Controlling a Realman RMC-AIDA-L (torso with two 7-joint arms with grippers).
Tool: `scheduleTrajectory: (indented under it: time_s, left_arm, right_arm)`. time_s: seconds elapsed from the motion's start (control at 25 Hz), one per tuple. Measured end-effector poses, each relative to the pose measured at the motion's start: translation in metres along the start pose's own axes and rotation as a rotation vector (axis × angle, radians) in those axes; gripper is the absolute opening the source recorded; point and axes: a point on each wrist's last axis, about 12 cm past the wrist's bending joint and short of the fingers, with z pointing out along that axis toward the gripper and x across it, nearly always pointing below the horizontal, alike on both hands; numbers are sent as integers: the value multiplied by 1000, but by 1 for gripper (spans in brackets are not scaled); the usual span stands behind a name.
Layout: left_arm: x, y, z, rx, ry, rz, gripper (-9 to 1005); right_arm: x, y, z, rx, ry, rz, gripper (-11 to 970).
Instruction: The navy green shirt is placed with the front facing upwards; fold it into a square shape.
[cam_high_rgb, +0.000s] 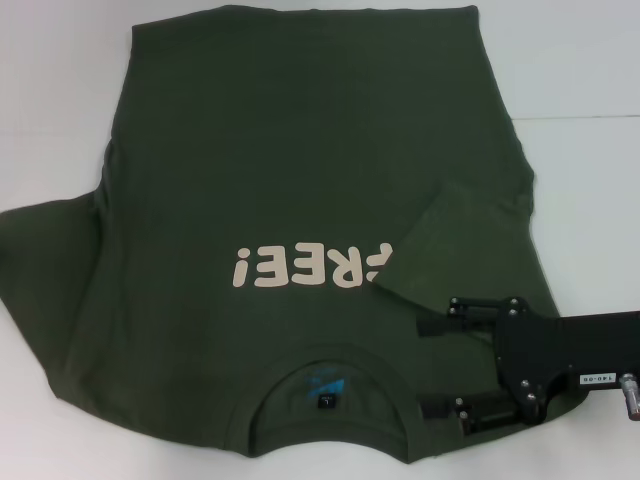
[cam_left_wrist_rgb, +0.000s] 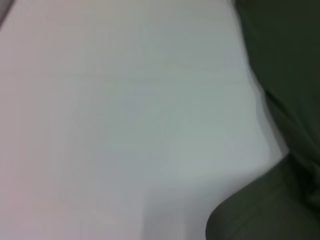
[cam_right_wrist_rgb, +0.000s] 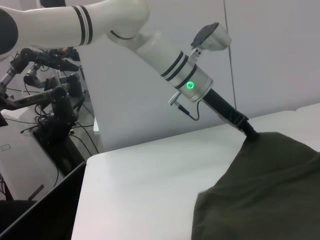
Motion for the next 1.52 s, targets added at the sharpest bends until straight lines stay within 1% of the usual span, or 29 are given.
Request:
scheduleTrajectory:
  time_s: [0.2, 0.36, 0.48, 0.56, 0.64, 0.72, 0.76, 0.8, 0.84, 0.88, 0.96, 1.08, 1.2, 1.4, 1.44, 1.52]
  left_arm:
    - [-7, 7, -2, -32, -43, -3, 25]
    - [-8, 13, -4, -45, -56, -18, 26]
    - [-8, 14, -4, -43, -52, -18, 26]
    - [-7, 11, -4, -32, -39, -12, 26]
    - [-6, 5, -5, -4, -21, -2, 26]
    - [-5, -5, -8, 39, -5, 11, 26]
    - [-5, -5, -8, 39, -5, 11, 26]
    - [-5, -13, -11, 75, -5, 19, 26]
    - [-6, -24, -16, 142, -28, 19, 26]
    - [-6, -24, -16, 142, -28, 19, 26]
    - [-5, -33, -21, 212, -47, 11, 26]
    - [-4, -44, -24, 289, -49, 16, 26]
    - [0, -58, -21, 346, -22, 37, 26]
    - [14, -81, -11, 456, 32, 67, 27]
    - [18, -89, -8, 494, 48, 68, 27]
    - [19, -91, -7, 504, 51, 67, 27]
  right_arm:
    - [2, 0, 1, 4, 0, 8, 912]
    - [2, -1, 2, 6, 2, 8, 912]
    - [2, -1, 2, 7, 1, 10, 912]
    - [2, -1, 2, 10, 0, 11, 912]
    - [3, -1, 2, 14, -1, 14, 912]
    - [3, -1, 2, 15, -3, 17, 912]
    - [4, -1, 2, 15, -3, 18, 912]
    - [4, -1, 2, 16, -3, 18, 912]
    - [4, -1, 2, 16, -3, 19, 912]
    - [4, -1, 2, 16, -3, 20, 912]
    - [4, -1, 2, 17, -4, 22, 911]
    - [4, -2, 2, 21, -2, 24, 911]
    - [4, -2, 2, 25, -2, 24, 911]
    - [5, -3, 2, 31, -1, 25, 911]
    - [5, -3, 2, 31, -1, 24, 911]
    - [4, -3, 2, 31, -1, 24, 911]
